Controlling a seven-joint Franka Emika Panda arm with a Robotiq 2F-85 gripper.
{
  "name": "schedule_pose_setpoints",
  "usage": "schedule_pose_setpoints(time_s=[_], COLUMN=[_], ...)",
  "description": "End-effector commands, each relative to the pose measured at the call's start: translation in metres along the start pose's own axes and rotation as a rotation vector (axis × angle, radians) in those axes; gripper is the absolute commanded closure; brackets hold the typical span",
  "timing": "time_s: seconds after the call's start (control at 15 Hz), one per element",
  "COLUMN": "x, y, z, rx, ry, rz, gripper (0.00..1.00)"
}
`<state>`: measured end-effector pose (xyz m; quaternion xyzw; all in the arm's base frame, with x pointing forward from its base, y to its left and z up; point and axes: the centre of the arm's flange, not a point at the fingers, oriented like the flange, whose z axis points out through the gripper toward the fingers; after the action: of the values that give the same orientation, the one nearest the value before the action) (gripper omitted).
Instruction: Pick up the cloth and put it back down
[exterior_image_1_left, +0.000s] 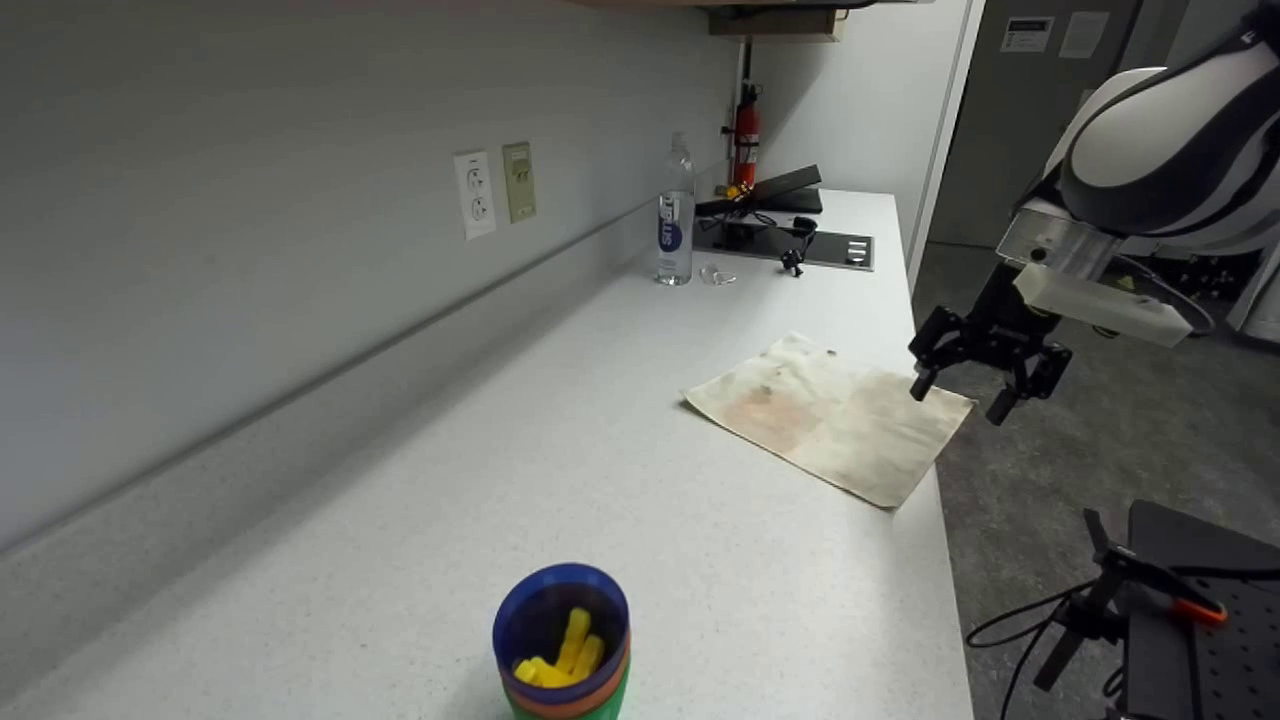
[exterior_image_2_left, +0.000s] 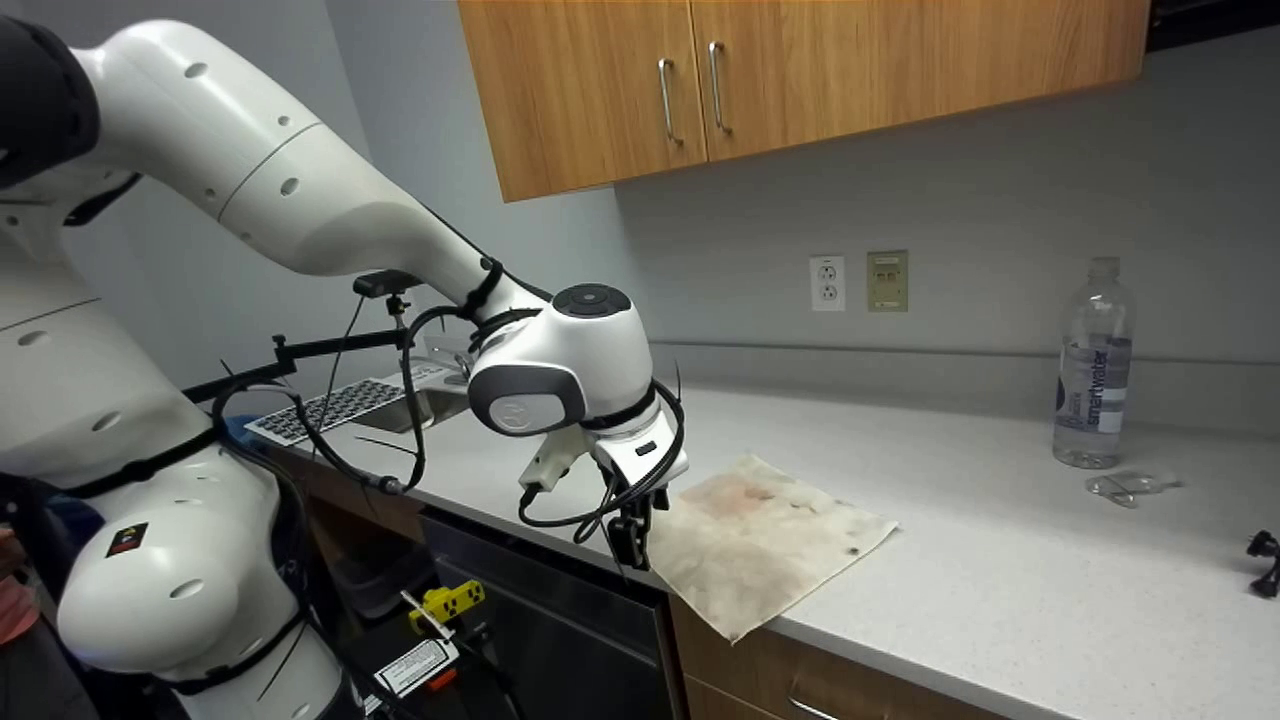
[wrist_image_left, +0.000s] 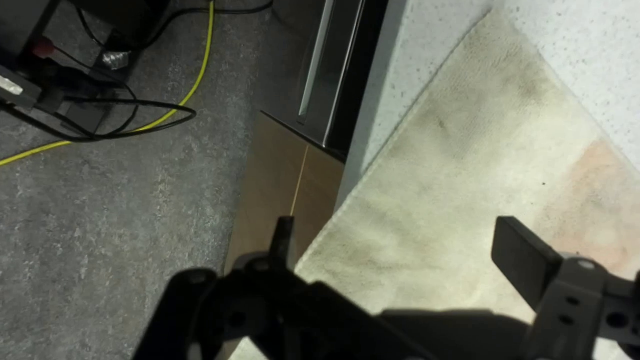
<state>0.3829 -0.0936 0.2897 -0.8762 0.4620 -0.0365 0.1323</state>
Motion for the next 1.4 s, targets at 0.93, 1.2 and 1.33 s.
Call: schedule_pose_setpoints(time_s=[0.93,1.2,1.33], x=[0.006,0.007,0.010], y=[0.022,0.019,0.016], z=[0.046,0.053,0.053], rx=[0.118,0.155,0.177], ry=[-0.016,0.002,0.017], rz=[0.162,0.132,0.118], gripper=[0.00,0.00,0.00])
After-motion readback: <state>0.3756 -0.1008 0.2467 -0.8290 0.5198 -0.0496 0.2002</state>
